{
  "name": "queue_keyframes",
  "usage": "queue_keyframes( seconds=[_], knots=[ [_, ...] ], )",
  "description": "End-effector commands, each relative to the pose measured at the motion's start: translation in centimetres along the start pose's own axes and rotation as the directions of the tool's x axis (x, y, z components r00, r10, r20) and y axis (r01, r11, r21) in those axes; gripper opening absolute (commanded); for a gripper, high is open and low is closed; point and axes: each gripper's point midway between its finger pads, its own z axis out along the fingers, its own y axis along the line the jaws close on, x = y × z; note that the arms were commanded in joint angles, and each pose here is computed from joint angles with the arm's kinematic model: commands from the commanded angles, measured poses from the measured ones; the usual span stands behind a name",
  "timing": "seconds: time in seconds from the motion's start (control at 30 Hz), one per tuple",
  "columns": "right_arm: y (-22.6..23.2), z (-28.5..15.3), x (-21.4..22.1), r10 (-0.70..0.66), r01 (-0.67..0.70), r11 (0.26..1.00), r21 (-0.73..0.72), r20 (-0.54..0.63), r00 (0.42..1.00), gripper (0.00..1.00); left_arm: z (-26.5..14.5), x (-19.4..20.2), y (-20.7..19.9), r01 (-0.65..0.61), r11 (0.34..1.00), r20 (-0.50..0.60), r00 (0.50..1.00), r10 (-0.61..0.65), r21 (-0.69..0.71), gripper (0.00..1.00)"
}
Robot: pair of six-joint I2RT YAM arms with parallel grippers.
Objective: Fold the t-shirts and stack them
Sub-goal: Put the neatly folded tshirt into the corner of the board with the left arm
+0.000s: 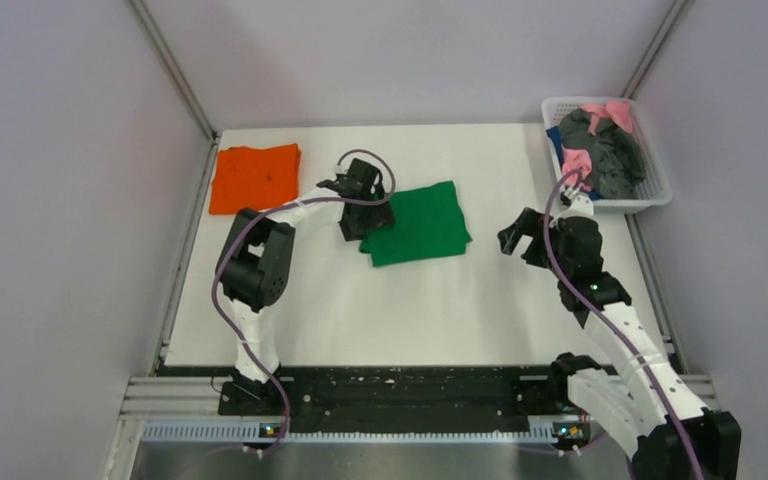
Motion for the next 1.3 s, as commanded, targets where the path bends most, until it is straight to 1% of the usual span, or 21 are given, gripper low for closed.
queue_keyframes(
  seconds=[0.0, 0.13, 0.23, 0.27, 0.33, 0.37, 0.43, 0.5, 0.53, 0.57, 0.67, 0.77, 0.87, 0.93, 1.0, 1.07, 1.17, 1.27],
  knots=[
    [-0.3, -0.2, -0.9, -0.02, 0.019, 1.0, 0.016, 0.038, 0.999, 0.99, 2.4, 2.1, 1.7, -0.011, 0.991, -0.034, 0.999, 0.007, -0.13, 0.83],
    [-1.1, -0.2, -1.0, -0.007, 0.005, 0.999, 0.05, 0.057, 0.998, 0.99, 3.4, 2.7, 2.0, -0.059, 0.968, -0.019, 0.998, 0.056, -0.242, 0.73],
    [-1.5, -0.4, -1.4, -0.005, -0.001, 0.998, 0.067, 0.085, 0.996, 0.99, 4.1, 3.5, 2.4, -0.103, 0.942, -0.042, 0.995, 0.095, -0.319, 0.56],
    [-1.6, -0.6, -1.5, -0.004, -0.002, 0.998, 0.068, 0.094, 0.996, 0.99, 4.4, 3.8, 2.3, -0.112, 0.939, -0.051, 0.994, 0.101, -0.326, 0.51],
    [-1.6, -0.7, -1.7, -0.004, -0.003, 0.998, 0.068, 0.102, 0.995, 0.99, 5.1, 4.2, 2.3, -0.118, 0.936, -0.067, 0.993, 0.102, -0.331, 0.36],
    [-1.6, -0.8, -1.7, -0.004, -0.003, 0.998, 0.069, 0.105, 0.995, 0.99, 5.3, 4.3, 2.4, -0.123, 0.935, -0.07, 0.992, 0.105, -0.333, 0.27],
    [-1.8, -0.8, -1.8, -0.005, -0.004, 0.997, 0.075, 0.112, 0.994, 0.99, 5.3, 3.8, 2.6, -0.139, 0.926, -0.063, 0.99, 0.125, -0.351, 0.0],
    [-1.8, -1.1, -2.2, 0.003, -0.013, 0.997, 0.076, 0.134, 0.991, 0.99, 4.6, 2.3, 2.4, -0.186, 0.909, -0.044, 0.982, 0.183, -0.372, 0.0],
    [-1.8, -1.3, -2.5, 0.002, -0.014, 0.997, 0.074, 0.15, 0.989, 0.99, 3.9, 1.0, 2.2, -0.219, 0.895, -0.025, 0.974, 0.227, -0.389, 0.0],
    [-1.7, -1.5, -2.7, 0.008, -0.02, 0.997, 0.071, 0.17, 0.985, 0.99, 2.8, -0.9, 1.7, -0.239, 0.878, 0.017, 0.963, 0.27, -0.415, 0.0],
    [-1.9, -2.3, -3.5, 0.013, -0.03, 0.997, 0.07, 0.229, 0.973, 0.99, -0.7, -6.3, 1.6, -0.287, 0.807, 0.126, 0.906, 0.403, -0.516, 0.0],
    [-2.2, -3.0, -4.2, 0.025, -0.05, 0.995, 0.084, 0.276, 0.961, 0.99, -3.7, -10.9, 1.9, -0.31, 0.765, 0.194, 0.851, 0.488, -0.565, 0.0],
    [-1.9, -3.6, -4.9, 0.047, -0.07, 0.996, 0.061, 0.32, 0.946, 0.99, -6.2, -14.8, 3.4, -0.295, 0.727, 0.237, 0.813, 0.532, -0.62, 0.0],
    [-1.8, -3.8, -5.0, 0.051, -0.072, 0.996, 0.05, 0.334, 0.941, 0.99, -7.3, -17.0, 4.4, -0.287, 0.716, 0.256, 0.797, 0.547, -0.636, 0.0],
    [-1.9, -3.7, -4.9, 0.047, -0.069, 0.996, 0.056, 0.329, 0.943, 0.99, -8.4, -18.8, 5.5, -0.287, 0.706, 0.265, 0.784, 0.561, -0.647, 0.0],
    [-2.0, -3.5, -4.8, 0.043, -0.067, 0.996, 0.064, 0.321, 0.946, 0.99, -9.3, -20.3, 6.6, -0.311, 0.674, 0.249, 0.761, 0.599, -0.67, 0.0],
    [-2.0, -3.2, -4.6, 0.042, -0.065, 0.996, 0.068, 0.307, 0.951, 0.99, -10.4, -21.9, 7.6, -0.348, 0.66, 0.241, 0.737, 0.632, -0.665, 0.0],
    [-2.0, -3.0, -4.5, 0.043, -0.066, 0.996, 0.066, 0.305, 0.952, 0.99, -12.3, -24.0, 8.3, -0.338, 0.667, 0.28, 0.715, 0.641, -0.664, 0.0]
  ],
)
